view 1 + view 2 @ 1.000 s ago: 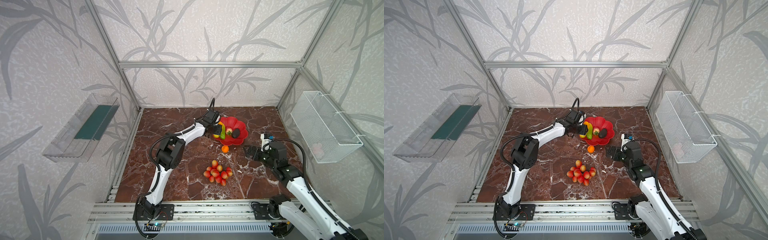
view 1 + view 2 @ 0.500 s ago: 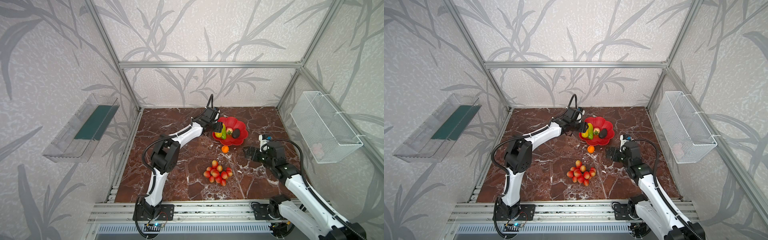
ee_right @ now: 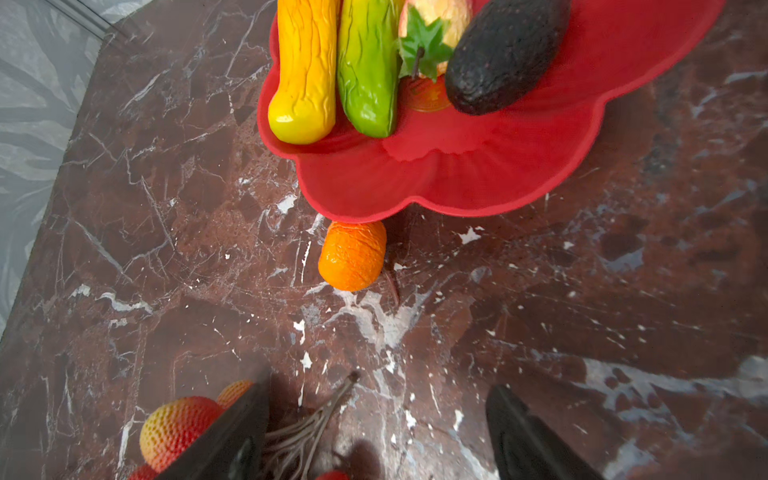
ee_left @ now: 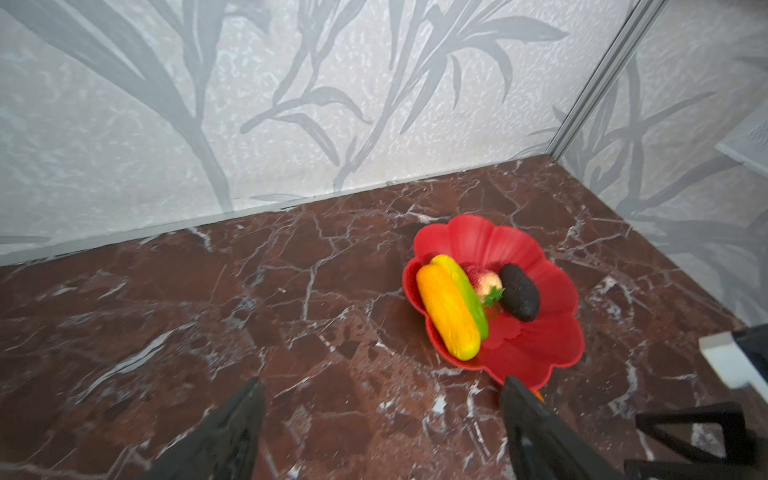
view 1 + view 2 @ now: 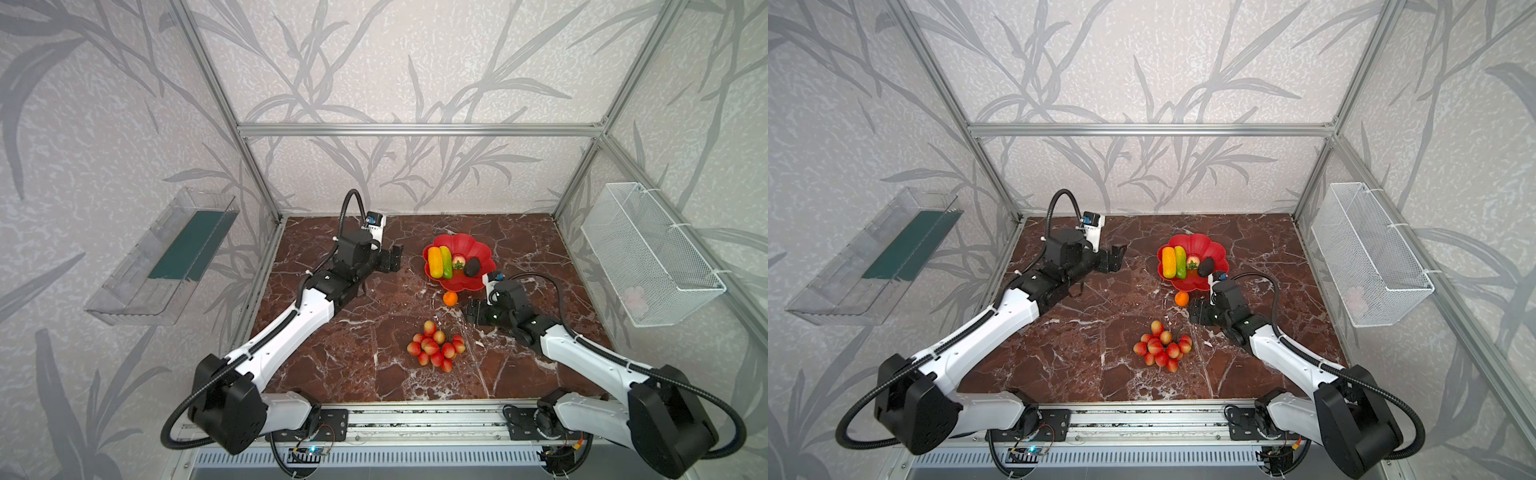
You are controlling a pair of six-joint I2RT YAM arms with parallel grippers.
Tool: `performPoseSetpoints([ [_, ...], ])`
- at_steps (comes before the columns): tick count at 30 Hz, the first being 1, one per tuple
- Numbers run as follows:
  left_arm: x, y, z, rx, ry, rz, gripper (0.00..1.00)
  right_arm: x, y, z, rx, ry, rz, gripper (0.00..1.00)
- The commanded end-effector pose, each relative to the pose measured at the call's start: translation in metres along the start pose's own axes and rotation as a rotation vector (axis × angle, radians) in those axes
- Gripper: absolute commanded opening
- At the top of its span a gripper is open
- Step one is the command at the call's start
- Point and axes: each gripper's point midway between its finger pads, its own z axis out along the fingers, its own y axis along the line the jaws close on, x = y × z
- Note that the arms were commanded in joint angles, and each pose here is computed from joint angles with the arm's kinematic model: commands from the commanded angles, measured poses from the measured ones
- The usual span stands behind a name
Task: Place and organize the fake fruits in the fruit bowl
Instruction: 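Lower the right gripper onto the small orange fruit while the left arm withdraws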
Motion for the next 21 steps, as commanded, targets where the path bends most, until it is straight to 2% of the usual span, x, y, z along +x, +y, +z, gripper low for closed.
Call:
performPoseSetpoints([
  [1,0.004,0.022,-0.022,-0.09,-0.027,0.083,0.91,-0.025,0.016,0.009,-0.013,-0.064,-0.008,0.79],
  [5,0.008,0.034,-0.037,-0.117,-0.104,0.071,0.94,-0.022,0.02,0.027,-0.008,-0.035,-0.003,0.77],
  [7,0.008,0.04,-0.042,-0.136,-0.136,0.016,0.96,-0.022,0.021,0.035,0.003,-0.027,-0.004,0.76],
  [21,0.002,0.049,-0.051,-0.143,-0.136,-0.016,0.96,-0.019,0.023,0.076,0.044,0.022,-0.019,0.66],
])
